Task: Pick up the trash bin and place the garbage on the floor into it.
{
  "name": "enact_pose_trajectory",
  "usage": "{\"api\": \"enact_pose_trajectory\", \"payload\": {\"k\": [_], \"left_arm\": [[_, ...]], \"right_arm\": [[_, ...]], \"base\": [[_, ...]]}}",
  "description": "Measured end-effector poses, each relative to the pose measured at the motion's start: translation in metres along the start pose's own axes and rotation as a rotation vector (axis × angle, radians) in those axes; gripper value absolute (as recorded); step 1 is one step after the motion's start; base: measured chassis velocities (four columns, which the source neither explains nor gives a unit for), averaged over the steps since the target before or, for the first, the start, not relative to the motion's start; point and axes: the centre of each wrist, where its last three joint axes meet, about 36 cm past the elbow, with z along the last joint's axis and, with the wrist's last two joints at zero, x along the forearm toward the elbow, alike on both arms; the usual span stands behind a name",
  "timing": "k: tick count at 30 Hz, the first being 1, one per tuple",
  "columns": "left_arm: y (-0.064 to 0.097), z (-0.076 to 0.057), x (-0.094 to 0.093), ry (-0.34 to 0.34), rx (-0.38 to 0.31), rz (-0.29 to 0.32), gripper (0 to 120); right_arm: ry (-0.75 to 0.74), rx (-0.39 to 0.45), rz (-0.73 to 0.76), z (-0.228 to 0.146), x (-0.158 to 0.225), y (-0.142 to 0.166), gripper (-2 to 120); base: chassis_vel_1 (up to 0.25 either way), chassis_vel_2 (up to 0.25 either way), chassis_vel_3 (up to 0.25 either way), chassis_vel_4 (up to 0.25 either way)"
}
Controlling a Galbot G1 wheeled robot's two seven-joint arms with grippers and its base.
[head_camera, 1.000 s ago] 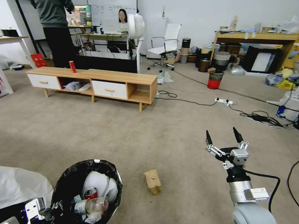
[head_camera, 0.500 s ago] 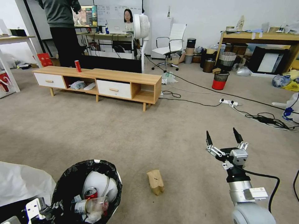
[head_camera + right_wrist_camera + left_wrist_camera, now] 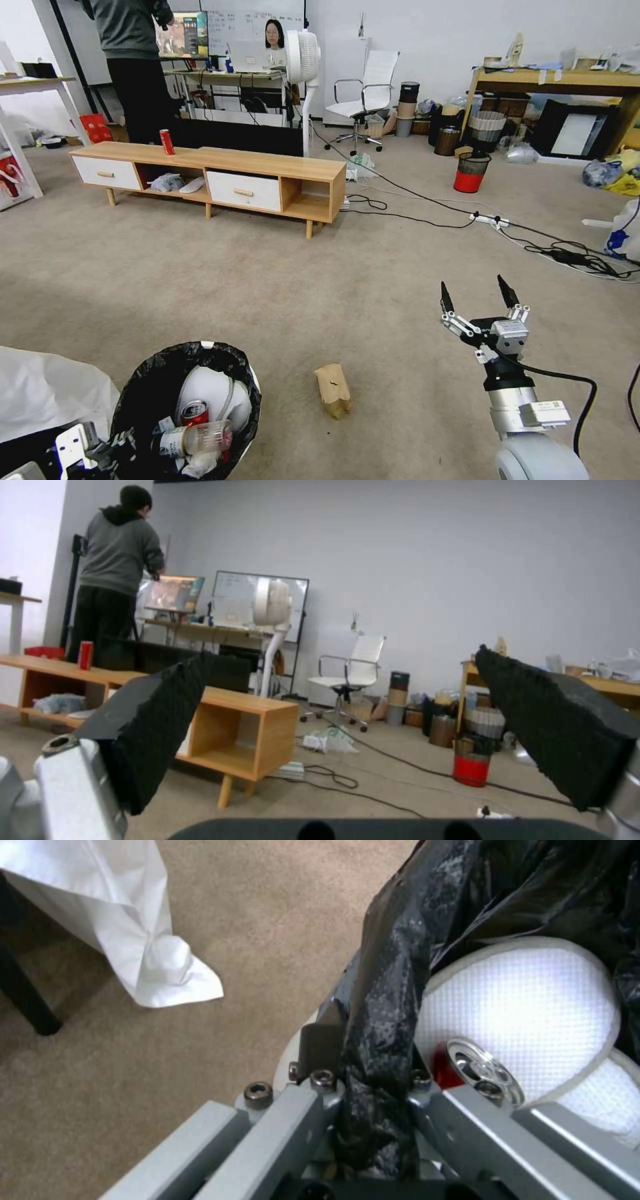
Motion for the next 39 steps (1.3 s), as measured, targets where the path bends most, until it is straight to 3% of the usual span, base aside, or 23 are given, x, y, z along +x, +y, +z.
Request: {"api": "enact_pose_trajectory", "payload": {"k": [24,27,28,31,36,38,39], "left_arm": [[0.002,0.000,-0.007,0.001,0.007,-0.001,2],[0.003,0.001,-0.010,0.002,0.008,0.000,2],[0.003,0.001,-0.010,0.002,0.008,0.000,2],[0.003,0.000,-0.010,0.001,0.007,0.001,2],[0.003,0.000,-0.011,0.002,0.008,0.001,2],[0.003,0.001,-0.012,0.002,0.009,0.001,2],[0.003,0.001,-0.012,0.002,0.009,0.001,2]], "right_arm": [[0.063,0.008,-0.008,0.018,-0.003,-0.003,100],[0.261,-0.065,0.003,0.010,-0.008,-0.004,100],[0.261,-0.065,0.003,0.010,-0.008,-0.004,100],[0.523,-0.147,-0.005,-0.002,-0.018,0.007,100],[0.733,-0.238,-0.027,-0.013,-0.038,0.018,100],[0.898,-0.298,-0.074,-0.023,-0.057,0.026,100],[0.898,-0.298,-0.074,-0.023,-0.057,0.026,100]], "base": [[-0.023,0.021,0.023,-0.021],[0.000,0.000,0.000,0.000],[0.000,0.000,0.000,0.000],[0.000,0.000,0.000,0.000],[0.000,0.000,0.000,0.000],[0.000,0.000,0.000,0.000],[0.000,0.000,0.000,0.000]]}}
